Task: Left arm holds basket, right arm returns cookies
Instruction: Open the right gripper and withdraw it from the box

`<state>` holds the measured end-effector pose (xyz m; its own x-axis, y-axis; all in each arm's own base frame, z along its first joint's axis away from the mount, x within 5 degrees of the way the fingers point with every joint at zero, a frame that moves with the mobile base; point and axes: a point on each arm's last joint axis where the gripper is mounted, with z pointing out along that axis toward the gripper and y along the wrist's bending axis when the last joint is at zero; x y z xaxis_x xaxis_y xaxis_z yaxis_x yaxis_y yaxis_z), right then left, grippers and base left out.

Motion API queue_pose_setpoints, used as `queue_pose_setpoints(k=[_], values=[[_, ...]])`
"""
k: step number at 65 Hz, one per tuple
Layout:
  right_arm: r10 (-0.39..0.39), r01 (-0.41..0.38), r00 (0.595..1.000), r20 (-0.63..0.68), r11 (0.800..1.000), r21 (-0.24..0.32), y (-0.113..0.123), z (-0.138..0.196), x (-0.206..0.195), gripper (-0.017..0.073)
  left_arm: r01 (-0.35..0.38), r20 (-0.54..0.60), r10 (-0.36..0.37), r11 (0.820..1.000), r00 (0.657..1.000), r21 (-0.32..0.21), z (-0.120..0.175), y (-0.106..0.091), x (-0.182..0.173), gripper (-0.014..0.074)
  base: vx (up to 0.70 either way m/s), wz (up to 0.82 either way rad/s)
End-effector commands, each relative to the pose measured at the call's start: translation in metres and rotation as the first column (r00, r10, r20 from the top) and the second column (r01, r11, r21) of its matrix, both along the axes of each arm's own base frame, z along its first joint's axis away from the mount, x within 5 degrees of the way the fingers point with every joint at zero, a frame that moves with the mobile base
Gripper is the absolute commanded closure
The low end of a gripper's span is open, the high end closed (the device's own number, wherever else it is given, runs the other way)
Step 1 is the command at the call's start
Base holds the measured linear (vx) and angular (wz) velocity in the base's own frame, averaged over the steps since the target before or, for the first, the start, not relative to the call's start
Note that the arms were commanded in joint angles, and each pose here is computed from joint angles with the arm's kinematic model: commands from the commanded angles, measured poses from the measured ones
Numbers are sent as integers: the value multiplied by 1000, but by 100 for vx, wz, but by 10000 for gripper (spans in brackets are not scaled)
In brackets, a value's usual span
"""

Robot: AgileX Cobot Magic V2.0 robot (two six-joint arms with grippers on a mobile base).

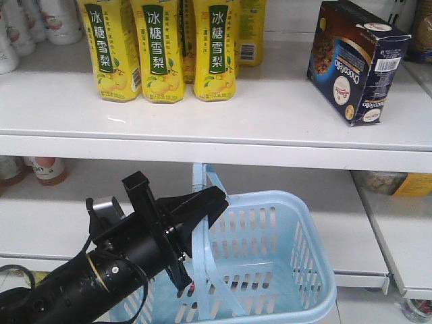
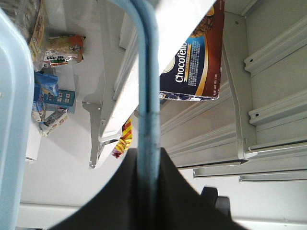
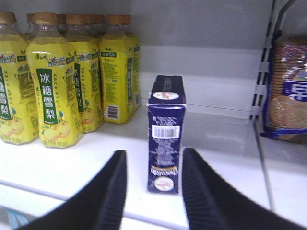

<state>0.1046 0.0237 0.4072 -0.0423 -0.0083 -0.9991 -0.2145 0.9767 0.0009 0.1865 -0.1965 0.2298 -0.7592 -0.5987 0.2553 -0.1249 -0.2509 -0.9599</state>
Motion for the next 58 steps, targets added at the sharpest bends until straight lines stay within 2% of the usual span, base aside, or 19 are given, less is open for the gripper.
queue_pose_setpoints(k=[1, 8, 33, 46, 58], values=[[-17, 18, 997, 79, 1000, -16, -6, 14, -18, 452, 32, 240, 35, 962, 970, -270, 46, 5, -5, 596, 0, 0], [-34, 36, 996, 82, 999, -25, -13, 13, -37, 576, 32, 240, 35, 962, 970, -270, 46, 5, -5, 596, 0, 0], [-93, 99, 986, 137, 994, -42, -34, 4, -96, 566, 32, 240, 35, 962, 970, -270, 46, 5, -5, 596, 0, 0], [-80, 77, 981, 175, 997, 25, -35, -33, -106, 565, 32, 240, 35, 962, 970, -270, 46, 5, -5, 596, 0, 0], [-70, 66, 985, 160, 997, 28, -34, -72, -105, 565, 32, 240, 35, 962, 970, -270, 46, 5, -5, 596, 0, 0]])
